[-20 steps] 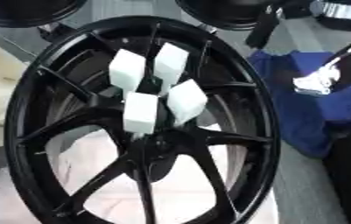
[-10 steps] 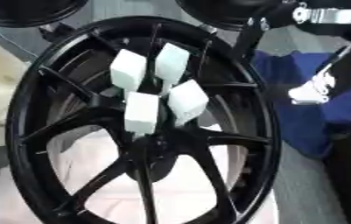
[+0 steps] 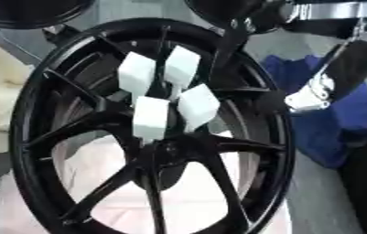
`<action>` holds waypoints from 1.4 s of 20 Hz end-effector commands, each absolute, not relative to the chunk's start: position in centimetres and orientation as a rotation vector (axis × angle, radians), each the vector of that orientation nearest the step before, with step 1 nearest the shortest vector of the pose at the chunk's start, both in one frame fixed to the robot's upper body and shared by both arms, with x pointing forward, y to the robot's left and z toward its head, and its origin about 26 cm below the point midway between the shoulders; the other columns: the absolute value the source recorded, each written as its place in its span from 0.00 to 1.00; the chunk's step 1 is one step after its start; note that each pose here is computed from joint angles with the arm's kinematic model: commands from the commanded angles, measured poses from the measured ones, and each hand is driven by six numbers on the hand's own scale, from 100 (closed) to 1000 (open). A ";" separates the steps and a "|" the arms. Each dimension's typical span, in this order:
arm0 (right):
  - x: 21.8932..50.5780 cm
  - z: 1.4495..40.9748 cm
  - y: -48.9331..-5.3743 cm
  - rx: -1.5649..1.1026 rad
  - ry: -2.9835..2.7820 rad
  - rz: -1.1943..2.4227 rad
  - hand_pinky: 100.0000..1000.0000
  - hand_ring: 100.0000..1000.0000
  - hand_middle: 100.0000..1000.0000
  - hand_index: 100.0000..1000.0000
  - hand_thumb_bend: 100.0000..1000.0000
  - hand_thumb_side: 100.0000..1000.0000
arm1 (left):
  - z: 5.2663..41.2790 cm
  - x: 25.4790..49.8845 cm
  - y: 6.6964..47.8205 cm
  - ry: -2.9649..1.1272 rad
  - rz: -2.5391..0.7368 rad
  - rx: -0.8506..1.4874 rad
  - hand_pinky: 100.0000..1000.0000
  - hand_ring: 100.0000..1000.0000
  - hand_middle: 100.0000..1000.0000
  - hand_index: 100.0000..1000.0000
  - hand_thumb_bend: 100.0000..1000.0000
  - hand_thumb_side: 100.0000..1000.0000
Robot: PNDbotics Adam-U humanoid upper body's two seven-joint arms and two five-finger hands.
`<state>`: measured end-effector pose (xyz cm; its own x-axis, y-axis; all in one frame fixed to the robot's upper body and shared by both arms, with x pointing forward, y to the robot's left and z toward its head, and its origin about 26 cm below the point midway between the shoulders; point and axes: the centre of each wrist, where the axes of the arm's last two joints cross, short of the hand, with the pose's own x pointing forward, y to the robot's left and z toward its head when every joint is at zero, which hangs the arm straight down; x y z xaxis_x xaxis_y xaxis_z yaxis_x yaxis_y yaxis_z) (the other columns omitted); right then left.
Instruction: Pull the pin out of the wheel hub.
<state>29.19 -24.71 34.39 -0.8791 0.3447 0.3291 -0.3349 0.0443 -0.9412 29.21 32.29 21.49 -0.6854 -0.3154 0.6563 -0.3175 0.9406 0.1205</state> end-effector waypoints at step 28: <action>29.0 34.8 -23.3 -0.103 -1.766 1.923 0.77 0.68 0.73 0.77 0.37 0.26 | 22.9 29.0 32.5 -2.412 -0.011 0.465 0.91 0.51 0.52 0.70 0.15 0.63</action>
